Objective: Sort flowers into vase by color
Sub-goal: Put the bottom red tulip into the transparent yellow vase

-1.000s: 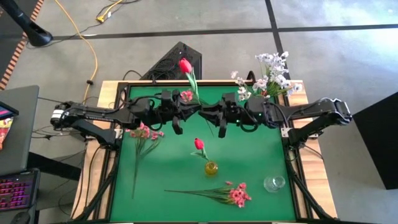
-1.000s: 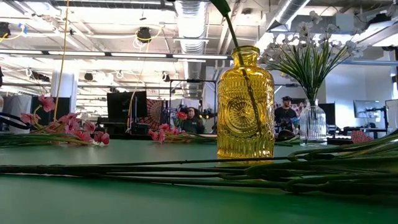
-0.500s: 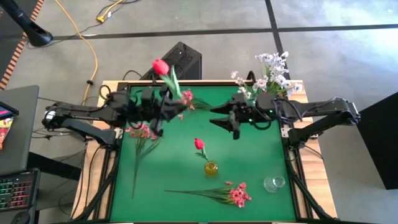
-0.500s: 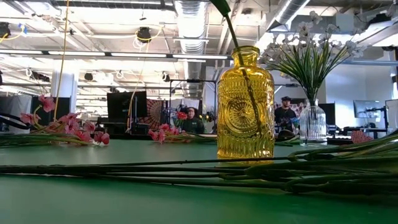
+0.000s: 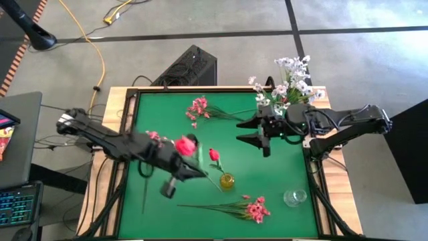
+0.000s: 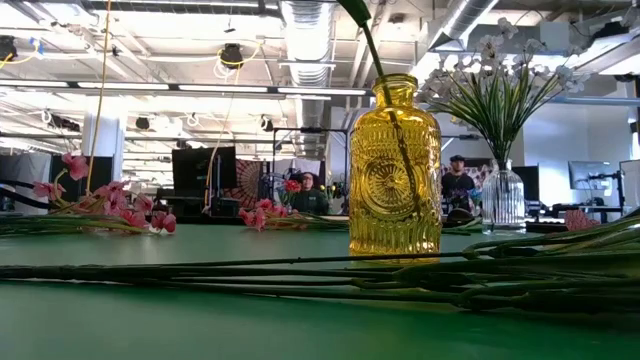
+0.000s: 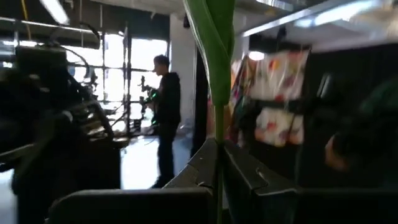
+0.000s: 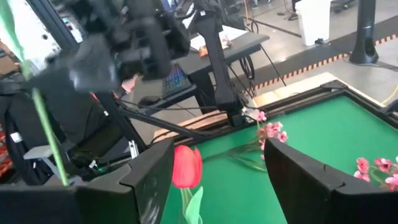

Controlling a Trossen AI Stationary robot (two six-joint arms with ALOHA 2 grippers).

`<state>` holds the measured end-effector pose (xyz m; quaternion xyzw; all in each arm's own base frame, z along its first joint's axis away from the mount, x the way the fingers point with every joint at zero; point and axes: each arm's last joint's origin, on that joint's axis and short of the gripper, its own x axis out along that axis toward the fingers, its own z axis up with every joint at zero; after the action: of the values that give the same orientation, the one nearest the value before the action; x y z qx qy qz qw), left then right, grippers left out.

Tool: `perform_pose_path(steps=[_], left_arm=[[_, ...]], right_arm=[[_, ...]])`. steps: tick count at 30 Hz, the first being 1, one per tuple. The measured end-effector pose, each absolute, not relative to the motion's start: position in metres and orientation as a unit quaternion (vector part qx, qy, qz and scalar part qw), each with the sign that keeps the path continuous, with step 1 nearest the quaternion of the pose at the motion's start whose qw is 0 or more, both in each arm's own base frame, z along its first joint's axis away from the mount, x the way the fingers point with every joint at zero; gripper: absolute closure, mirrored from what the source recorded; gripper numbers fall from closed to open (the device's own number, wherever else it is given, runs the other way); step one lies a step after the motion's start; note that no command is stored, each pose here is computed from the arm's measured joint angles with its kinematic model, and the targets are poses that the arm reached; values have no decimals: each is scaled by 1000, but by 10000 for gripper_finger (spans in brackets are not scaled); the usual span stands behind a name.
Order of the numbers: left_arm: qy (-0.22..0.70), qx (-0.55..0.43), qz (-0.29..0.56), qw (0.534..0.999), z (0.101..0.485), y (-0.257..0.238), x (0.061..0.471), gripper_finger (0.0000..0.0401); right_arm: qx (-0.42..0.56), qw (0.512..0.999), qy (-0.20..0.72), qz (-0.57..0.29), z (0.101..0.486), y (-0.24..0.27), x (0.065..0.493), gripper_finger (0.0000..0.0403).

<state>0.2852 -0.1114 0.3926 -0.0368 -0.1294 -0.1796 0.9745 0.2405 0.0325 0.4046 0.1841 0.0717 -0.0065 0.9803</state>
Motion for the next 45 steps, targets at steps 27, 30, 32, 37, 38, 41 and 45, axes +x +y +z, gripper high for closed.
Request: perform_pose_path(steps=[27,30,32,37,38,41,45], left_arm=[[41,65,-49,996,321,-129,332,401],[37,65,-48,996,322,-129,332,401],[38,65,-44,996,322,-129,332,401],[40,66,-39,996,321,-128,332,401],[40,66,-38,996,321,-128,332,401],[41,61,-38,997,320,-128,333,401],[42,51,-52,996,310,-131,341,401]], right_arm=[[193,971,138,26,393,54,235,127],[196,971,137,22,393,52,236,127],[196,971,136,21,393,52,236,127],[197,971,133,21,394,52,236,127],[197,971,133,21,394,52,236,127],[197,971,133,21,394,52,236,127],[196,971,133,21,394,52,236,127]])
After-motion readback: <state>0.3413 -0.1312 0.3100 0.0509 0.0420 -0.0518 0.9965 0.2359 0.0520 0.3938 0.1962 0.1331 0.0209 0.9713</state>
